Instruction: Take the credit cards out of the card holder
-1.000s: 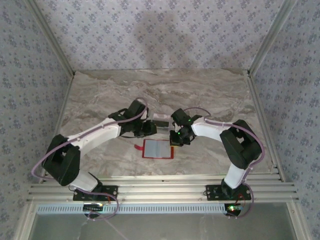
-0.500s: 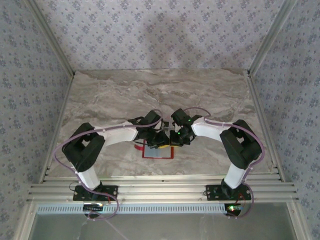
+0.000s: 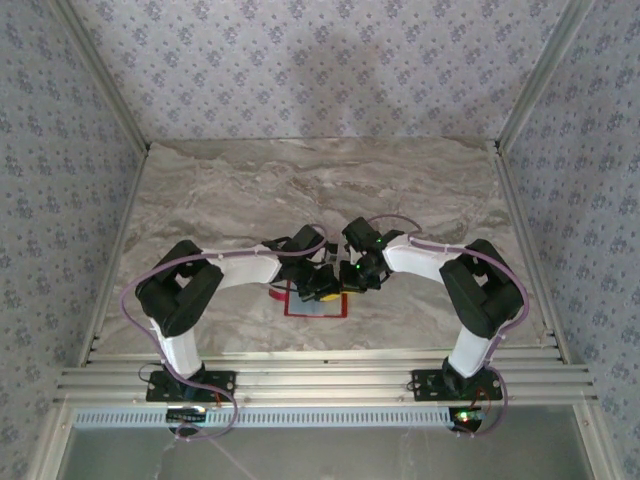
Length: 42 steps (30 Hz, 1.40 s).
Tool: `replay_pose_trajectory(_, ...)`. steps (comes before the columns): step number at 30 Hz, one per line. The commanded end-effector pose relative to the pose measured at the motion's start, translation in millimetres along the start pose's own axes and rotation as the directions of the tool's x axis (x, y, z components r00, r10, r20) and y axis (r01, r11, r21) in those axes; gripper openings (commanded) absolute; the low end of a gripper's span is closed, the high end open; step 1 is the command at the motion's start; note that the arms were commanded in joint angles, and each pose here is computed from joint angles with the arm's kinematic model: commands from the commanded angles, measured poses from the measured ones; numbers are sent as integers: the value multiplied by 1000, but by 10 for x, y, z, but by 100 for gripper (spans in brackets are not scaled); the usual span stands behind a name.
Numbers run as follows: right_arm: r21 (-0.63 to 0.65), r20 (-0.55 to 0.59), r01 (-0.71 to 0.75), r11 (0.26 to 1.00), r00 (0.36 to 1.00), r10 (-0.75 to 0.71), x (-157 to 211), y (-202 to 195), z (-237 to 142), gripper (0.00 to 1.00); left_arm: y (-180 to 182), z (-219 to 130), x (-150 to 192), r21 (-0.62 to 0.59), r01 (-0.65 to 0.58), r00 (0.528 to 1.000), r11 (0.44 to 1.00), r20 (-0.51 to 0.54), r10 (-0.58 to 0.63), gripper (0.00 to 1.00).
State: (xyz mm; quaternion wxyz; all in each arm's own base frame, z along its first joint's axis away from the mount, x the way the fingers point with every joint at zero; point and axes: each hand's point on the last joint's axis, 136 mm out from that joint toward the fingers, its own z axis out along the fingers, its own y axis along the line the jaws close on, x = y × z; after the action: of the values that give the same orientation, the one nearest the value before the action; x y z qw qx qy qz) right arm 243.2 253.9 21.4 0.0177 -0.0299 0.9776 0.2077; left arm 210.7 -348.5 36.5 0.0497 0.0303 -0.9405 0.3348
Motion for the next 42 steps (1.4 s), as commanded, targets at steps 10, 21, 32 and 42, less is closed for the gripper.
replay_pose_trajectory(10,12,-27,-13,1000,1000,13,52,-33,66,7,296,66,138,-157,-14,998,988,-57,5,11)
replay_pose_trajectory(21,12,-28,-9,1000,1000,10,54,-30,66,7,418,-136,92,-309,-72,997,948,-24,68,16)
replay_pose_trajectory(32,9,-27,-6,1000,1000,6,48,-22,59,8,444,-261,65,-453,-135,990,881,-18,143,34)
replay_pose_trajectory(42,14,-32,-8,1000,999,8,63,-46,71,8,497,-358,46,-588,-190,976,787,-29,215,43)
